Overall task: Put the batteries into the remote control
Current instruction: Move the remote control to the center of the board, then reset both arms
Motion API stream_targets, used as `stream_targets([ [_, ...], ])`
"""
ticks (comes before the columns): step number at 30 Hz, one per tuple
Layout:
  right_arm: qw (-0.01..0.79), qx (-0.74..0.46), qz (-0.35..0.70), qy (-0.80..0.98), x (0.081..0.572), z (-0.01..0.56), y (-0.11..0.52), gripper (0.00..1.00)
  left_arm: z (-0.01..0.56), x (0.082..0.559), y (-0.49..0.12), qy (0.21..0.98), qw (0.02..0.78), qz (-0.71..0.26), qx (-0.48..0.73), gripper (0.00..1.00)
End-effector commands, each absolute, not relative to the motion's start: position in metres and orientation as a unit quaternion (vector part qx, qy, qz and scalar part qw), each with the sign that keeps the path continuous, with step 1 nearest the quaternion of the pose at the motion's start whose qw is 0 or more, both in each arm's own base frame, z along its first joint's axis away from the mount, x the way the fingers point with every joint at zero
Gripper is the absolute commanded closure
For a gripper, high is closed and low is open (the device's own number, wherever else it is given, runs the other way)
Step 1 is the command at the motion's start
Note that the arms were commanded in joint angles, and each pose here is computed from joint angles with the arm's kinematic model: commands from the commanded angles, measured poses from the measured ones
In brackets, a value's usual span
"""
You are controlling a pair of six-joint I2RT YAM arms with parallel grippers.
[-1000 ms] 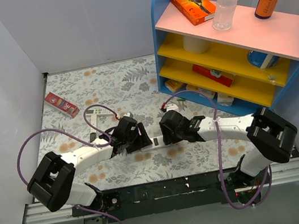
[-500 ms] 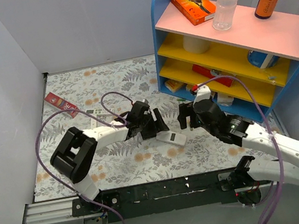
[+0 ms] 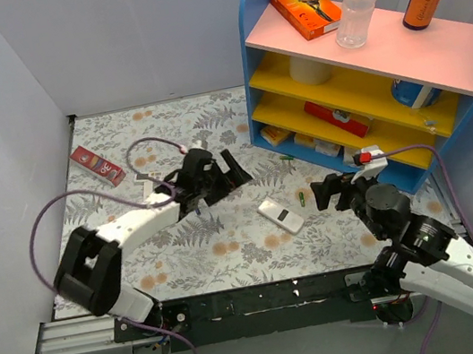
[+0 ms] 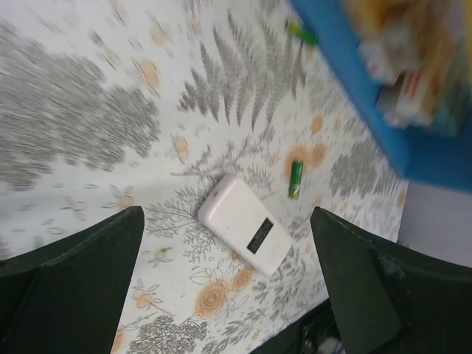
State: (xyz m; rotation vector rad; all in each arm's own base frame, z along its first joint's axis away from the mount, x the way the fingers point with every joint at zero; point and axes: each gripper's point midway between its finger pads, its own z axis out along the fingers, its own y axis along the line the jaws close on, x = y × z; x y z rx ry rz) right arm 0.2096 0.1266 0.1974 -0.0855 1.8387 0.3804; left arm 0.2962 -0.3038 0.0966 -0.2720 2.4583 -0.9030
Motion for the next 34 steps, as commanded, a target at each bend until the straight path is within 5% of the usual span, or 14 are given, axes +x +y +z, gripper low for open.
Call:
stream_targets([
  [1,0.653,-0.014,0.141,0.744,0.210,0.234,0.098,0.02,0.189,0.319,-0.220,0.847,0.440,-0.269,-0.133,0.02],
  [7,0.694,0.014,0.114,0.711,0.202,0.258,0.066,0.02,0.281,0.285,-0.128,0.751,0.601,-0.214,-0.174,0.02],
  [14,0.714,0.032,0.096,0.693,0.197,0.271,0.046,0.03,0.326,0.235,-0.055,0.659,0.692,-0.194,-0.221,0.02],
  [34,0.716,0.025,0.090,0.692,0.204,0.277,0.053,0.03,0.355,0.179,0.019,0.572,0.757,-0.157,-0.275,0.02],
])
